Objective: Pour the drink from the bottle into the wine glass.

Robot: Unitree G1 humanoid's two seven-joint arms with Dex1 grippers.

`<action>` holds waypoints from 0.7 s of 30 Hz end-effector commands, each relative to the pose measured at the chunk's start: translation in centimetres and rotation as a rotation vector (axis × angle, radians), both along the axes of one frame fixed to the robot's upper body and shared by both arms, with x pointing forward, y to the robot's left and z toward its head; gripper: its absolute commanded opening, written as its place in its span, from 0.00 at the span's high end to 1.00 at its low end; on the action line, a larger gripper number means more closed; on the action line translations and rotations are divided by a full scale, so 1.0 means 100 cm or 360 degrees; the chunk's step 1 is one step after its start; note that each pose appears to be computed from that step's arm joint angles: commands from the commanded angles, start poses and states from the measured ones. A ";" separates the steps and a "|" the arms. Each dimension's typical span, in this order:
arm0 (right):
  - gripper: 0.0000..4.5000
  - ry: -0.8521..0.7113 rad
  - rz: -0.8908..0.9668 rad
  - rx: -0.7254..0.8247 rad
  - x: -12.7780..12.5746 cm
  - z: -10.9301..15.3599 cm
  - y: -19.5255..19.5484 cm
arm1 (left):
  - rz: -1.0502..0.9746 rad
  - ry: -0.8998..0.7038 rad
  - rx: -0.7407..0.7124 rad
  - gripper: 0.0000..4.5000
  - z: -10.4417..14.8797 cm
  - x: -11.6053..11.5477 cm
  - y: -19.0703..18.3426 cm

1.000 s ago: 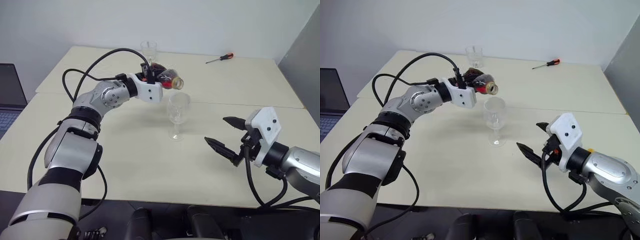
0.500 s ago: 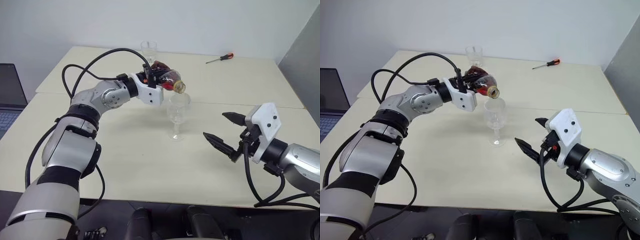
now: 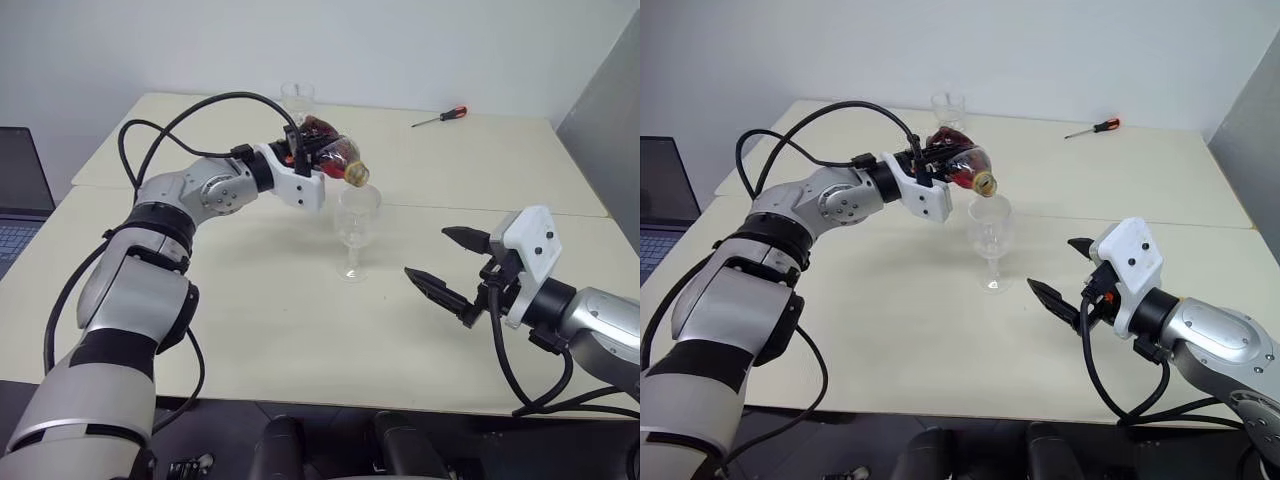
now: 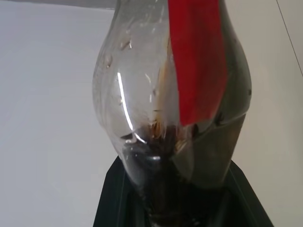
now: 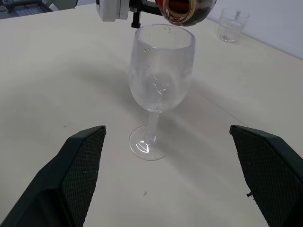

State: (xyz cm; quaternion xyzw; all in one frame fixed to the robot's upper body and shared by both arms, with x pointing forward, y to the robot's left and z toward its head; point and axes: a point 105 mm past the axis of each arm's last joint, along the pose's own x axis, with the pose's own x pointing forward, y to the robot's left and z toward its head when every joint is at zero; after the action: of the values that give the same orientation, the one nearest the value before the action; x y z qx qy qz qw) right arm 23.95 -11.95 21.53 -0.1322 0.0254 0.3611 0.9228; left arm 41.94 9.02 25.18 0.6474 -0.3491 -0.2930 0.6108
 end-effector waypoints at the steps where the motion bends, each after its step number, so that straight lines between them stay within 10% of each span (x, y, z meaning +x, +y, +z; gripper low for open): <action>1: 0.00 -0.0082 -0.0005 -0.0002 -0.001 0.011 -0.001 | -0.0030 -0.0139 -0.0051 0.83 0.031 -0.003 -0.002; 21: 0.00 -0.0070 0.0000 -0.0023 -0.001 0.012 -0.002 | 0.0011 -0.0236 0.0051 0.83 0.033 0.000 0.003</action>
State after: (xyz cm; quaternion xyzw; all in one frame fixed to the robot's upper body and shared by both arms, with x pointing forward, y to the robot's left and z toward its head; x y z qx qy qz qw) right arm 23.91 -12.04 21.54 -0.1360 0.0331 0.3655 0.9202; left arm 42.11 9.39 25.86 0.6785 -0.3581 -0.2757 0.5792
